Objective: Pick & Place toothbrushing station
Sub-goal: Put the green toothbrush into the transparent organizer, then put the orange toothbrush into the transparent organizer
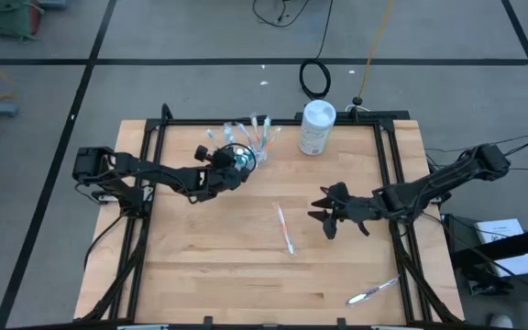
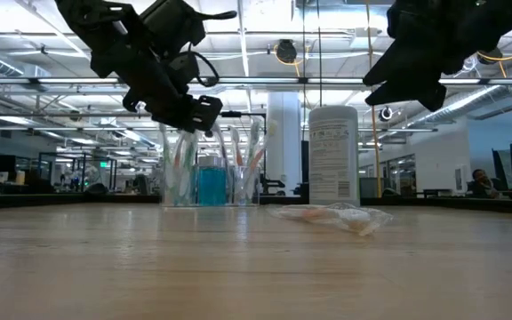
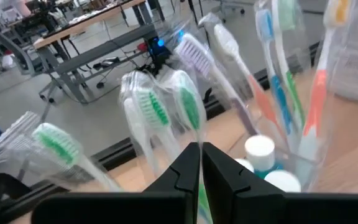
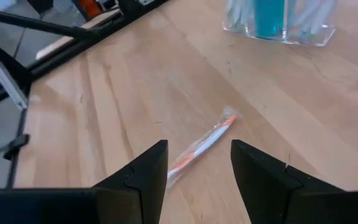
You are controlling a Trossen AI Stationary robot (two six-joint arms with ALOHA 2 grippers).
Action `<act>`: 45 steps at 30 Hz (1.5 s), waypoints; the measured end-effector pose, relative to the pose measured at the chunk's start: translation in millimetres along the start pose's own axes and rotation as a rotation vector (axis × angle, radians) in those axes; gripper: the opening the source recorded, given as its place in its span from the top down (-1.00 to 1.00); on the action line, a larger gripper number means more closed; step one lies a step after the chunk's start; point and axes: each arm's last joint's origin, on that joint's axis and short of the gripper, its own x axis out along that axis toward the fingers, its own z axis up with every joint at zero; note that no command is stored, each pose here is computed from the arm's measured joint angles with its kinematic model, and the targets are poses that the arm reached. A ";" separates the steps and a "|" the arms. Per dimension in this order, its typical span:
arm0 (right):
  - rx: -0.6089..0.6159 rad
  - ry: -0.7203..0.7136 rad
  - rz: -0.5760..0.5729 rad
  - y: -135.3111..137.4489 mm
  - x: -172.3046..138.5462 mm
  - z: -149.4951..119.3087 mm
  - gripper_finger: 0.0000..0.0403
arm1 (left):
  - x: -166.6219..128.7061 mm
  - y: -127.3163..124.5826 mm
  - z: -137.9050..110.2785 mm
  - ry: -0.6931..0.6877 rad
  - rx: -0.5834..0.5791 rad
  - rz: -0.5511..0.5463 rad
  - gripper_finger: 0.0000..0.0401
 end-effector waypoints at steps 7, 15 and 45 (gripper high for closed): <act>-0.100 -0.024 -0.020 5.8 27.7 -9.0 0.16 | -3.9 -1.4 -2.6 0.008 -0.006 -0.008 0.85; -0.180 -0.156 -0.055 3.9 64.3 -7.1 0.16 | -1.2 0.5 -2.8 0.014 0.019 0.002 0.48; -0.262 -0.089 0.136 13.5 93.5 -31.8 0.23 | -71.0 50.8 53.3 -0.032 0.139 -0.623 0.09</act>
